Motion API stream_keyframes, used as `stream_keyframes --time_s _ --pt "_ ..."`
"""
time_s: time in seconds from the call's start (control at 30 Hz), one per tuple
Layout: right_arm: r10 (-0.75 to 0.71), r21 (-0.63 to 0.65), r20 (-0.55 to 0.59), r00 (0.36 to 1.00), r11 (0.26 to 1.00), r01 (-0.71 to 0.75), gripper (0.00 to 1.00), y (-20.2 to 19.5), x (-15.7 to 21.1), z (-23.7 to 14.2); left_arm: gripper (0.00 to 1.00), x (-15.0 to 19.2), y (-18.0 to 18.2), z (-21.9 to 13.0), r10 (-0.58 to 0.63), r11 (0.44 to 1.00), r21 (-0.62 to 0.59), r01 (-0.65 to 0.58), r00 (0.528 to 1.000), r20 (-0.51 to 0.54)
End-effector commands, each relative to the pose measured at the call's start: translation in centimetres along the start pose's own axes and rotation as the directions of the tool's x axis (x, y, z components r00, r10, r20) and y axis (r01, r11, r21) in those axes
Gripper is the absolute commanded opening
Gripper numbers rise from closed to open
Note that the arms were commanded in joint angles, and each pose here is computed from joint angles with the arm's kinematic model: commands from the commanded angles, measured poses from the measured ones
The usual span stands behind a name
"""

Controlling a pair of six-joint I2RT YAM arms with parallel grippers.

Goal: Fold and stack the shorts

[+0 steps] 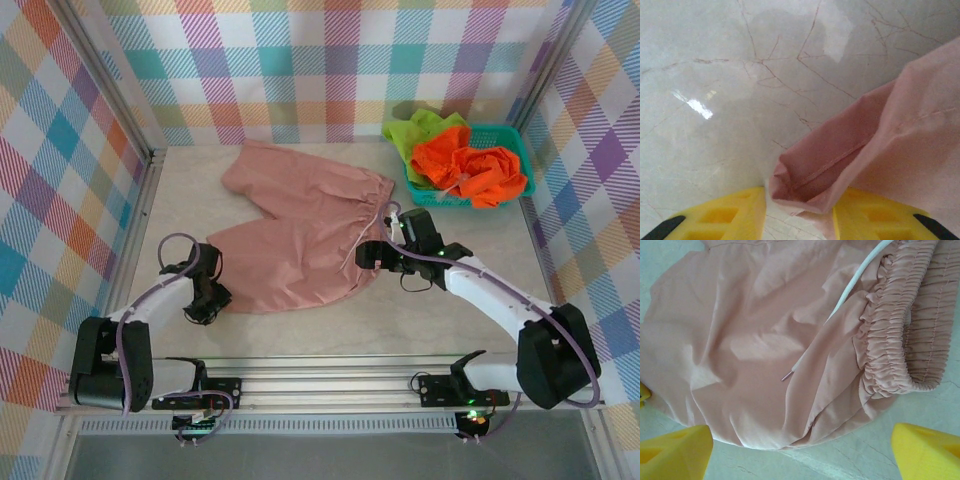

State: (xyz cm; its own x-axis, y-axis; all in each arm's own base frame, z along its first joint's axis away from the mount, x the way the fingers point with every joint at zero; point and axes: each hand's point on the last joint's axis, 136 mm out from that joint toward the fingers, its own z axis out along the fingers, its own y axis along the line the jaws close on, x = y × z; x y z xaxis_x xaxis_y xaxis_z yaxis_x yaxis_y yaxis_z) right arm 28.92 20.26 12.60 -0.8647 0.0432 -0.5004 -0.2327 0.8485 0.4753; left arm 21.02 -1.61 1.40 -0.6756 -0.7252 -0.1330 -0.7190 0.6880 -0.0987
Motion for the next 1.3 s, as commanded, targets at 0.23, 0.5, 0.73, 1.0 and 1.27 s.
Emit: stream_keyframes --time_s 0.23,0.5,0.73,1.0,1.27 --pt "0.038 -0.008 -0.017 0.999 0.999 -0.038 0.92 -0.3 0.3 0.5 0.06 -2.9 -4.8 -0.6 0.069 0.989 0.129 -0.077 0.996 0.063" --pt "0.179 0.058 0.02 0.984 0.982 -0.18 0.86 -2.6 -0.4 0.2 0.0 -3.0 -5.0 -6.0 0.089 0.975 0.193 -0.109 0.99 0.107" --pt "0.332 0.122 0.036 0.943 0.935 -0.334 0.77 -5.8 0.0 1.0 0.0 -3.2 -4.0 -10.1 0.078 0.961 0.245 -0.126 0.977 0.198" --pt "0.411 0.105 -0.05 0.91 0.909 -0.404 0.76 -5.1 0.7 3.9 0.0 -2.0 -4.2 -7.8 0.062 0.959 0.268 -0.097 0.989 0.136" --pt "0.441 0.144 -0.041 0.896 0.89 -0.432 0.65 -5.6 0.4 6.0 0.0 -2.3 -4.2 -7.9 0.062 0.959 0.263 -0.101 0.986 0.153"
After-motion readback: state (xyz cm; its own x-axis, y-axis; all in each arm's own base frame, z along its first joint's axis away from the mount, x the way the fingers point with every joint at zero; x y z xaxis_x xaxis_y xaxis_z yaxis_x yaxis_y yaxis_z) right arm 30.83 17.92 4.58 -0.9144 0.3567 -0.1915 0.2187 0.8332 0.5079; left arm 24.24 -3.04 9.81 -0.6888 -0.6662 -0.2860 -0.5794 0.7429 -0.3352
